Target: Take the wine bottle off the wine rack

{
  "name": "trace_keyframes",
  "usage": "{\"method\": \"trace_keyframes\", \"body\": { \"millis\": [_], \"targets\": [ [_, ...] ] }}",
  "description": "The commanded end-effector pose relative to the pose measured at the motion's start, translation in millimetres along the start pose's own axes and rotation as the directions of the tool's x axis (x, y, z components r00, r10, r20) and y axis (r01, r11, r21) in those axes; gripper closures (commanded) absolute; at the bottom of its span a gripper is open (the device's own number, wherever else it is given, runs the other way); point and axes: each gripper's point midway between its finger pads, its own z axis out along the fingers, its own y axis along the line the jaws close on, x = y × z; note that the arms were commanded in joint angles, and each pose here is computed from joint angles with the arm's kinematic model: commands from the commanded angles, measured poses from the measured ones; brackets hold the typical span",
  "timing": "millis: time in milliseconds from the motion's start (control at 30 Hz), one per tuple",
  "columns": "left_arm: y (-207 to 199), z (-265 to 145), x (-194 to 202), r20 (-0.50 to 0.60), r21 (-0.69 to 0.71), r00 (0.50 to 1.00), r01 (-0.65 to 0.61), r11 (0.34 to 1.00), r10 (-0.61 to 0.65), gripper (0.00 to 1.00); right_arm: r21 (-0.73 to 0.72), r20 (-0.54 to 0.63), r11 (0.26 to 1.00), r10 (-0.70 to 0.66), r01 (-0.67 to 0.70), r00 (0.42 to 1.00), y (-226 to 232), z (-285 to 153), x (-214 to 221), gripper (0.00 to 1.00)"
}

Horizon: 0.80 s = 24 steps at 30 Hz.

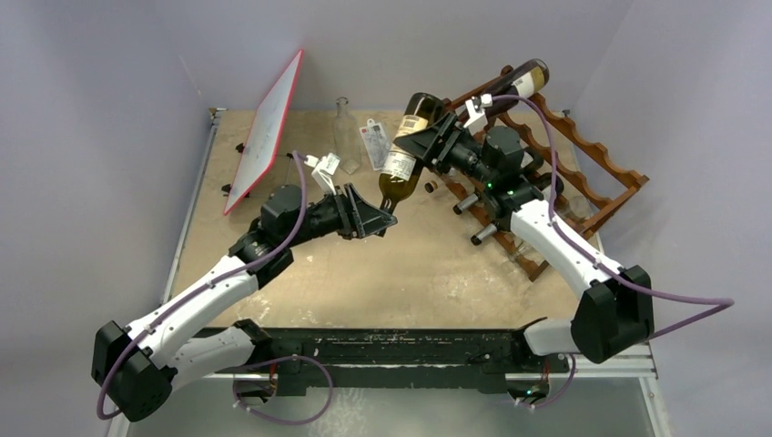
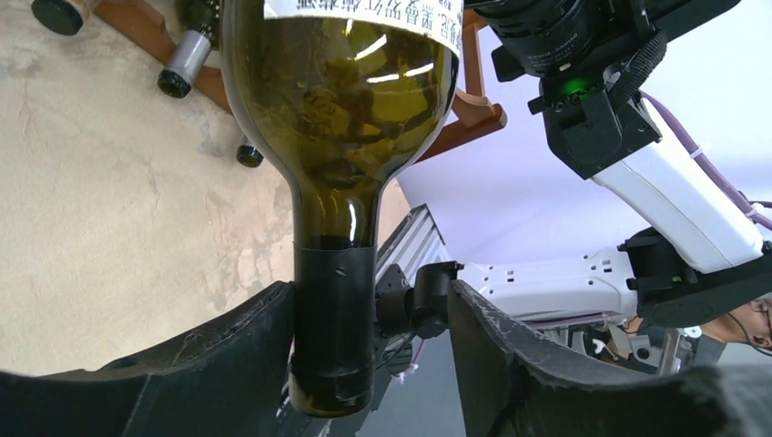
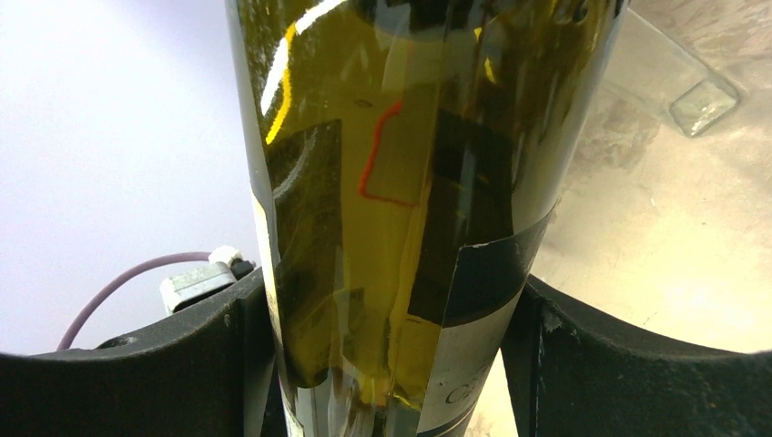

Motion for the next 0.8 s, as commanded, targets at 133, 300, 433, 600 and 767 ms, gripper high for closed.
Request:
{"method": "trace_keyframes", "body": {
  "millis": [133, 300, 433, 600, 767],
  "targets": [
    [8.7, -4.5, 6.0, 0.006, -0.027, 1.0, 0.019, 0.999, -0.019, 0.35, -0.208, 0.08, 0.977, -0.028, 0.045, 0.996, 58.6, 3.7, -13.7, 0.71],
    [11.9, -5.8, 4.0, 0.02, -0.051, 1.0, 0.023, 0.998, -0.022, 0.61, -0.201, 0.061, 0.979, -0.023, 0.035, 0.998, 51.2, 9.4, -5.8, 0.7],
    [27.8, -12.4, 9.0, 0.023, -0.13, 0.999, 0.036, 0.991, -0.033, 0.92, -0.168, 0.039, 0.985, -0.022, 0.028, 0.999, 34.1, 11.4, 3.3, 0.66],
    [49.0, -28.8, 21.3, 0.059, -0.195, 0.996, 0.075, 0.978, -0.065, 1.0, -0.14, 0.024, 0.99, -0.023, 0.026, 0.999, 8.1, 15.3, 17.1, 0.28],
    [60.0, -40.4, 28.2, 0.133, -0.183, 0.983, 0.151, 0.971, -0.128, 1.0, -0.026, -0.021, 1.0, -0.004, 0.004, 1.0, -29.4, 28.0, 29.5, 0.05]
  ]
}}
